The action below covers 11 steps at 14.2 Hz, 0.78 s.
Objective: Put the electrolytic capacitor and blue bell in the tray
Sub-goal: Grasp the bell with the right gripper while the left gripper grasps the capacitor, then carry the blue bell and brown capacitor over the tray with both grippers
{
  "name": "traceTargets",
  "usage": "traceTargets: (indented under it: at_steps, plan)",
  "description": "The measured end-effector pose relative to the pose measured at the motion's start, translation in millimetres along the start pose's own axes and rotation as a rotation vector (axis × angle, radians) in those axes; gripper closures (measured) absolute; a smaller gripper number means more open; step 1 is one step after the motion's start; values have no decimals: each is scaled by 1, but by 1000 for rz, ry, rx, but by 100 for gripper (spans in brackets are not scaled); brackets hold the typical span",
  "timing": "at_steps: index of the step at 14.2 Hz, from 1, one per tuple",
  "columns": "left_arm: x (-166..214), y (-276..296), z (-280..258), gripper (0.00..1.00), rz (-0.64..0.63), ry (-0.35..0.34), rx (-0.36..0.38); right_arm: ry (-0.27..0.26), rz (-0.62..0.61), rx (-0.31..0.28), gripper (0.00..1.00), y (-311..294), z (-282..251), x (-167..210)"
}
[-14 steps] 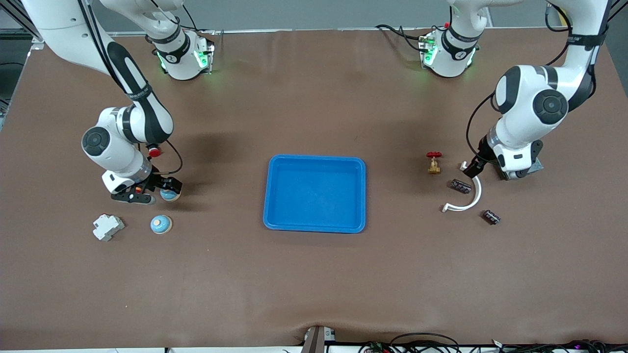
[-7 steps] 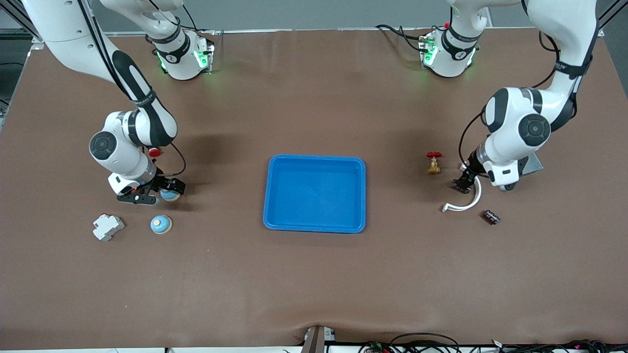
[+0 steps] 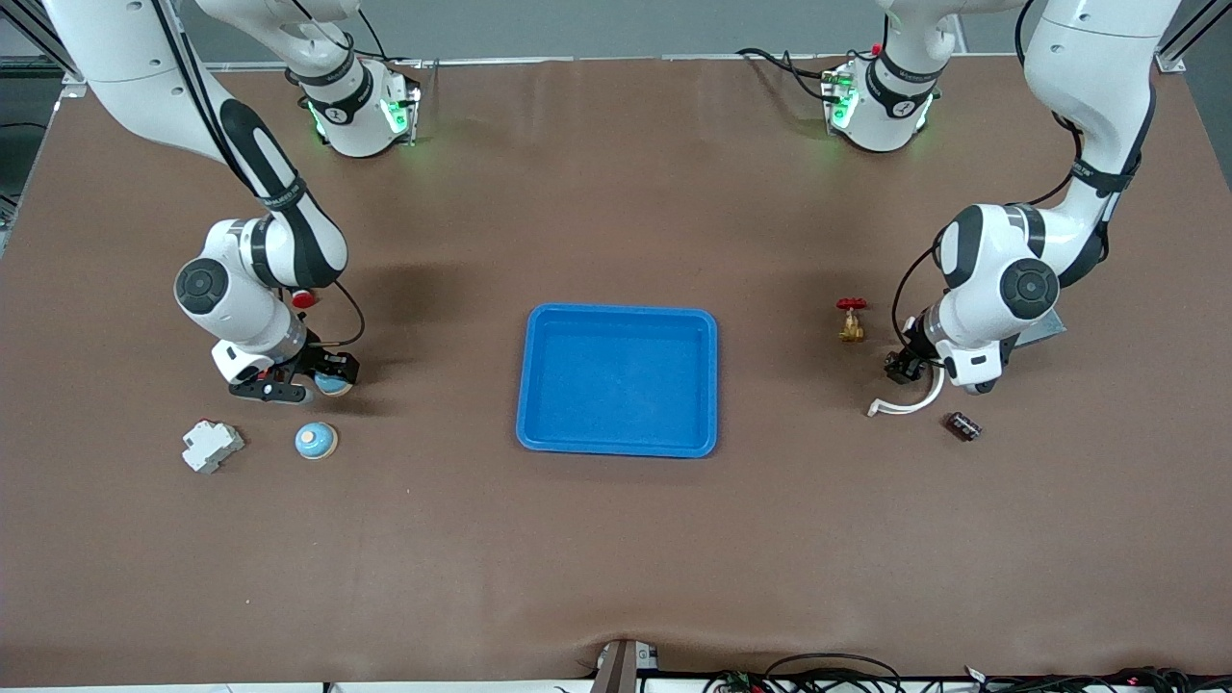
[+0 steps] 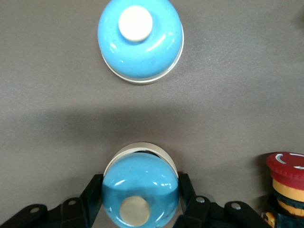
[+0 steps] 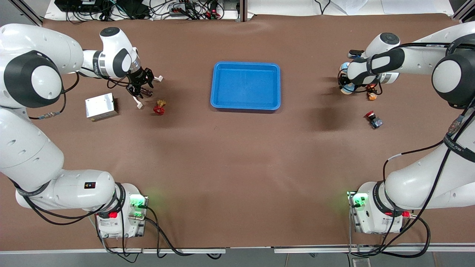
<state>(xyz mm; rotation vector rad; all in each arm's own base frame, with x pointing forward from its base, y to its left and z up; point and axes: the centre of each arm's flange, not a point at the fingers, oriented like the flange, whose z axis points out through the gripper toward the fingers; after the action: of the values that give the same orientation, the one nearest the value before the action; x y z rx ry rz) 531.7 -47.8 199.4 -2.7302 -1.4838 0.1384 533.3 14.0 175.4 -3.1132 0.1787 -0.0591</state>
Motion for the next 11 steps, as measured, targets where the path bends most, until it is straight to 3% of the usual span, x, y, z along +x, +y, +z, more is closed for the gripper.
traceTargets:
  at_steps: [2, 5, 7, 9, 11]
  plan:
    - [5, 5, 2, 25, -4, 2, -7, -5, -9, 0, 32, -6, -2, 3]
    - [11, 12, 8, 33, -7, -2, -9, -109, 8, -12, 32, -25, -21, 20]
    - [12, 14, 11, 52, -7, -4, -7, -154, 61, -25, 32, -57, -51, 34]
    - [13, 14, 11, 70, -7, -3, -8, -148, 119, -33, 32, -101, -78, 36]
    - [15, 17, 6, 70, -7, 2, -16, -129, 178, -36, 32, -149, -90, 27]
